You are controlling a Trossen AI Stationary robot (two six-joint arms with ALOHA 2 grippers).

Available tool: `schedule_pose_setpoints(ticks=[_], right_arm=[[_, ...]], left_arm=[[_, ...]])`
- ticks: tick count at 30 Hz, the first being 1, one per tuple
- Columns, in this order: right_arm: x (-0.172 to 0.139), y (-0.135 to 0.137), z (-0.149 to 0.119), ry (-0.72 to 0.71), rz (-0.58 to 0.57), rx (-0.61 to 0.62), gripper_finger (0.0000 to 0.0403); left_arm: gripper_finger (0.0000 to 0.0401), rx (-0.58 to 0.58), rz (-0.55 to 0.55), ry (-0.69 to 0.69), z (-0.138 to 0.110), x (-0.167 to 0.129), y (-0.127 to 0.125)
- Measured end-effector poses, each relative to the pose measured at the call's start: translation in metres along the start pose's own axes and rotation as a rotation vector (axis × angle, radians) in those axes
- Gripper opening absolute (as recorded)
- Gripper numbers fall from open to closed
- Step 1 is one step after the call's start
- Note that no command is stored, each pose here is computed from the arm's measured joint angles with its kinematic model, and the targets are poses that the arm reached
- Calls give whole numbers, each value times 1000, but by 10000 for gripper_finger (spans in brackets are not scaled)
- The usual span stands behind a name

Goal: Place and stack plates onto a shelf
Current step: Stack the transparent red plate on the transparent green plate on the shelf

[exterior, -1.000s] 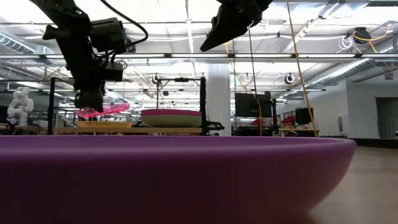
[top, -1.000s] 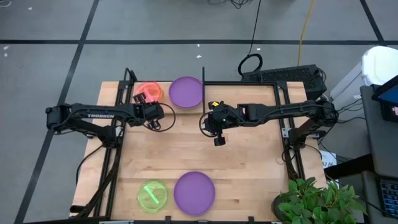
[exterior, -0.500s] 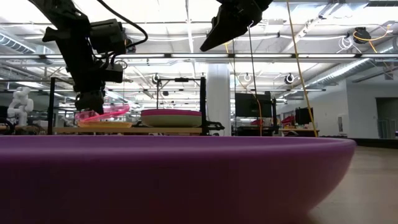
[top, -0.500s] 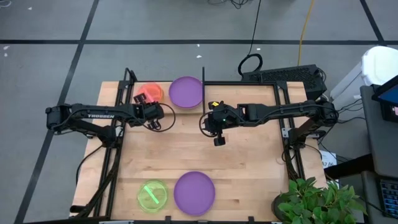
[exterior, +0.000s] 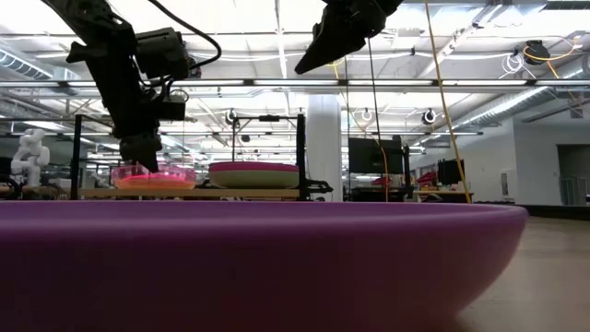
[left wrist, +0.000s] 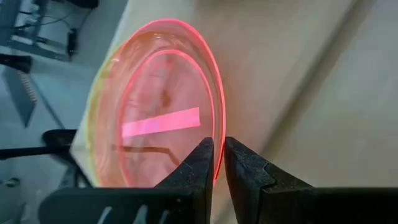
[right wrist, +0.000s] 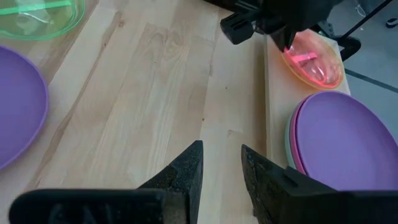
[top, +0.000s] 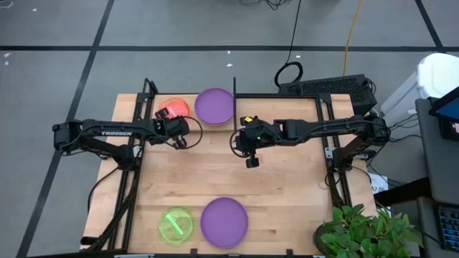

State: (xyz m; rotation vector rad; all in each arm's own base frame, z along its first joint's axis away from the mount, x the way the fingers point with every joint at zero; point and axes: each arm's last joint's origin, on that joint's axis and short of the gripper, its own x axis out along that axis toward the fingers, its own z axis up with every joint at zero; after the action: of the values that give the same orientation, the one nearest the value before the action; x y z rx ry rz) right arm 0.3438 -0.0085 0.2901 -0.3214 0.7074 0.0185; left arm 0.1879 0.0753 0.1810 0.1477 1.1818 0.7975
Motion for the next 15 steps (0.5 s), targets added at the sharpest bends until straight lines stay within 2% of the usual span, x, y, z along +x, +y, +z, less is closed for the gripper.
schedule_pose_setpoints(ticks=[11,15], right_arm=[[0,0,1,-14,-4,15,93],[0,1,3,-26,-4,17,93]], left_arm=[[48,-32,-15,7,-1,0,0],[77,-86,-40,8,-1,-1,1]])
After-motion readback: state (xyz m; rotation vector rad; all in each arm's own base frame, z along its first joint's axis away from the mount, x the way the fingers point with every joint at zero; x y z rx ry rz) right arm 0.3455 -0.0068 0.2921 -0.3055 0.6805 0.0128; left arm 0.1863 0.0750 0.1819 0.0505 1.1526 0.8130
